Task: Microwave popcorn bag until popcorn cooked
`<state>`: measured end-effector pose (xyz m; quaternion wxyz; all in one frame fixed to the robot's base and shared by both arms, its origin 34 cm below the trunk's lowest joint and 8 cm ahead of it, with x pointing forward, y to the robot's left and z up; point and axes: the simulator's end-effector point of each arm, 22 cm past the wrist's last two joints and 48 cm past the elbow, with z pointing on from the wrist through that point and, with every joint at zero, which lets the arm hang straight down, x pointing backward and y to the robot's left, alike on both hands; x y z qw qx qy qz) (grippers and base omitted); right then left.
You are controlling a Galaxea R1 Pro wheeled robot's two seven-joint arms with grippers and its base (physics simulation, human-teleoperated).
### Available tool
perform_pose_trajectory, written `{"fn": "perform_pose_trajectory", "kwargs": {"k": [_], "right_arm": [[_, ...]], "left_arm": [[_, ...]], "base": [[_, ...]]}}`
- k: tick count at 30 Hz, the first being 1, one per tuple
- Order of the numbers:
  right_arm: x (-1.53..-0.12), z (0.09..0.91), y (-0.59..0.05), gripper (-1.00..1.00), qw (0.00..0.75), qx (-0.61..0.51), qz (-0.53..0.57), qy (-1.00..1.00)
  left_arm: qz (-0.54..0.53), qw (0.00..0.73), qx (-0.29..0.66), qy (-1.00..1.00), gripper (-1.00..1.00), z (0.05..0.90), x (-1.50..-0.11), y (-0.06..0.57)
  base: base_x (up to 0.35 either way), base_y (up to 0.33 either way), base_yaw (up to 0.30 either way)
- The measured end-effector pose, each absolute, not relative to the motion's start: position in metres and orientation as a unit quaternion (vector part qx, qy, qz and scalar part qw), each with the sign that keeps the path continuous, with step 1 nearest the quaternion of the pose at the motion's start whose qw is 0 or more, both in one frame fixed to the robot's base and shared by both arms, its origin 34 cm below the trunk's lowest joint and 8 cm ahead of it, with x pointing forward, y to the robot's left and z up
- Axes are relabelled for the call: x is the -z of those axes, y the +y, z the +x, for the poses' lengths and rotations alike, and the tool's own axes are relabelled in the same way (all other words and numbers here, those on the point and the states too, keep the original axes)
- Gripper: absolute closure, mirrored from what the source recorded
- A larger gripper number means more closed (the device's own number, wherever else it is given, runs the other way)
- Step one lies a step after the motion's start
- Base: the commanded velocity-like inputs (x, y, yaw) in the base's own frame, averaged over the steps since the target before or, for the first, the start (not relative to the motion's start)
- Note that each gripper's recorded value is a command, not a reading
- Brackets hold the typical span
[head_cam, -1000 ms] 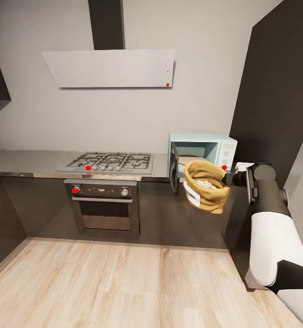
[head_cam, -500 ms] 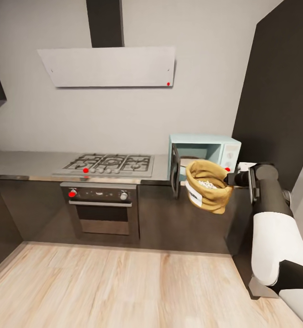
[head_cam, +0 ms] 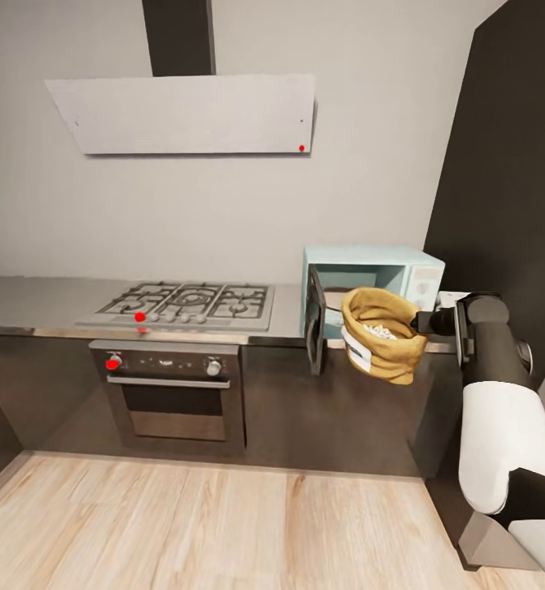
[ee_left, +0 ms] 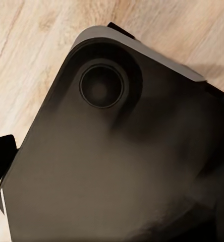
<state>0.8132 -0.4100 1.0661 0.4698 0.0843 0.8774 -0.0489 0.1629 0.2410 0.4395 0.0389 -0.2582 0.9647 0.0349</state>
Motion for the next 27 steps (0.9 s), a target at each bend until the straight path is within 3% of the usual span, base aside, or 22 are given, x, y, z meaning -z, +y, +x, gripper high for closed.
{"fn": "perform_pose_trajectory", "kwargs": {"k": [8,27], "right_arm": [[-1.067,0.813,-0.41,1.0,0.47,0.049,0.084,0.877],[-1.067,0.811,-0.416,1.0,0.467,0.069,0.082,0.877]], "left_arm": [[-0.258,0.039,-0.033,0.965,-1.0,0.164,-0.44,0.239],[-0.257,0.041,-0.034,0.965,-1.0,0.165,-0.44,0.241]], "base": [[0.171,-0.001,0.0],[0.0,0.0,0.0]]}}
